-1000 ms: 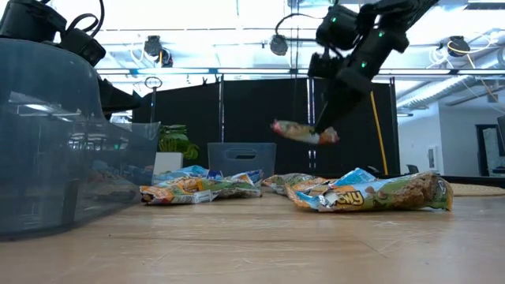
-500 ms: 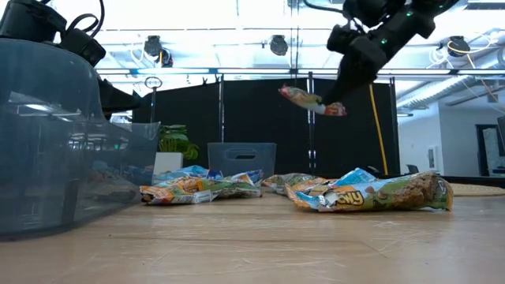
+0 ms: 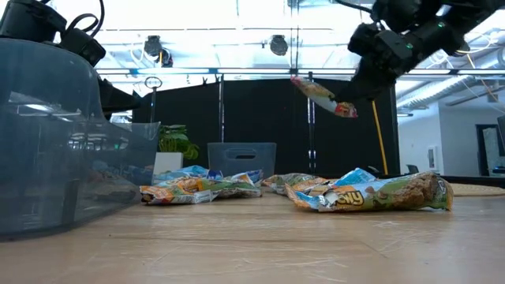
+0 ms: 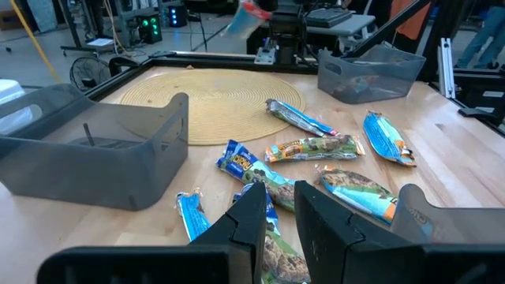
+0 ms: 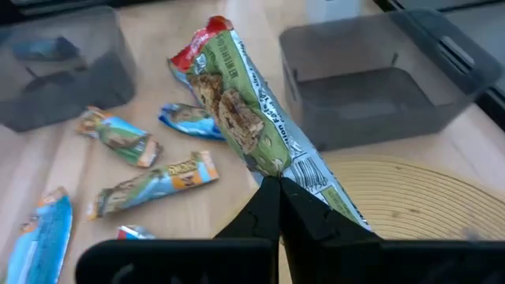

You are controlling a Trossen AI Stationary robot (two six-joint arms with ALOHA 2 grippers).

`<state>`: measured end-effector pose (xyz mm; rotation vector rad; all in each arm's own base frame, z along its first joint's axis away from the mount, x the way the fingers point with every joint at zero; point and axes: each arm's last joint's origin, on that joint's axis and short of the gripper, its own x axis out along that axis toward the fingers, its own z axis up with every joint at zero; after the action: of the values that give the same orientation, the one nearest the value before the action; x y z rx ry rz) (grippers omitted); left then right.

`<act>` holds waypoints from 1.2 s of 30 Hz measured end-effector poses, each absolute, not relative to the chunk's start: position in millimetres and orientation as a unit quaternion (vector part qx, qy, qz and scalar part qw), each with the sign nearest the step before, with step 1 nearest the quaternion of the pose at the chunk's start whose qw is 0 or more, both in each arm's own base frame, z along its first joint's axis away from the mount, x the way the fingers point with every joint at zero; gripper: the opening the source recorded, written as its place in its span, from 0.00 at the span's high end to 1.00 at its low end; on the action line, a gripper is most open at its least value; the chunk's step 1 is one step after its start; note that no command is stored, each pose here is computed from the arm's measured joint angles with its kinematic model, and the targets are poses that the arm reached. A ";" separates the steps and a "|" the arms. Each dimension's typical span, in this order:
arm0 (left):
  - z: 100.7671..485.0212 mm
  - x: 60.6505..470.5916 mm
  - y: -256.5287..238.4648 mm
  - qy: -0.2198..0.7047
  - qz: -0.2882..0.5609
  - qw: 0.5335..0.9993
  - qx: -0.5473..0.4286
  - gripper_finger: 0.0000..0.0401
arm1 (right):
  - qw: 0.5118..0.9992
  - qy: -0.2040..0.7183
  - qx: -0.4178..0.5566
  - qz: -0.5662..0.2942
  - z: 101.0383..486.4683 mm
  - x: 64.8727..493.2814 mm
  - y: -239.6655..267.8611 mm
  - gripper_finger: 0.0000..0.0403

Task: Pick and place Granola Bars by type
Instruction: Put the red granola bar into the bottom right black bin

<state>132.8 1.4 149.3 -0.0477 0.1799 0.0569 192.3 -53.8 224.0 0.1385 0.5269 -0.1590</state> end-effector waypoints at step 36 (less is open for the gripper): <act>149.9 132.9 1.7 0.086 0.033 0.995 -0.023 0.82 | 0.993 -0.058 0.102 0.008 181.4 127.9 -22.8 1.00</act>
<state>132.9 1.7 149.9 -0.0462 0.1724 0.0669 127.9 -22.8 181.4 0.2043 -0.1158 0.0169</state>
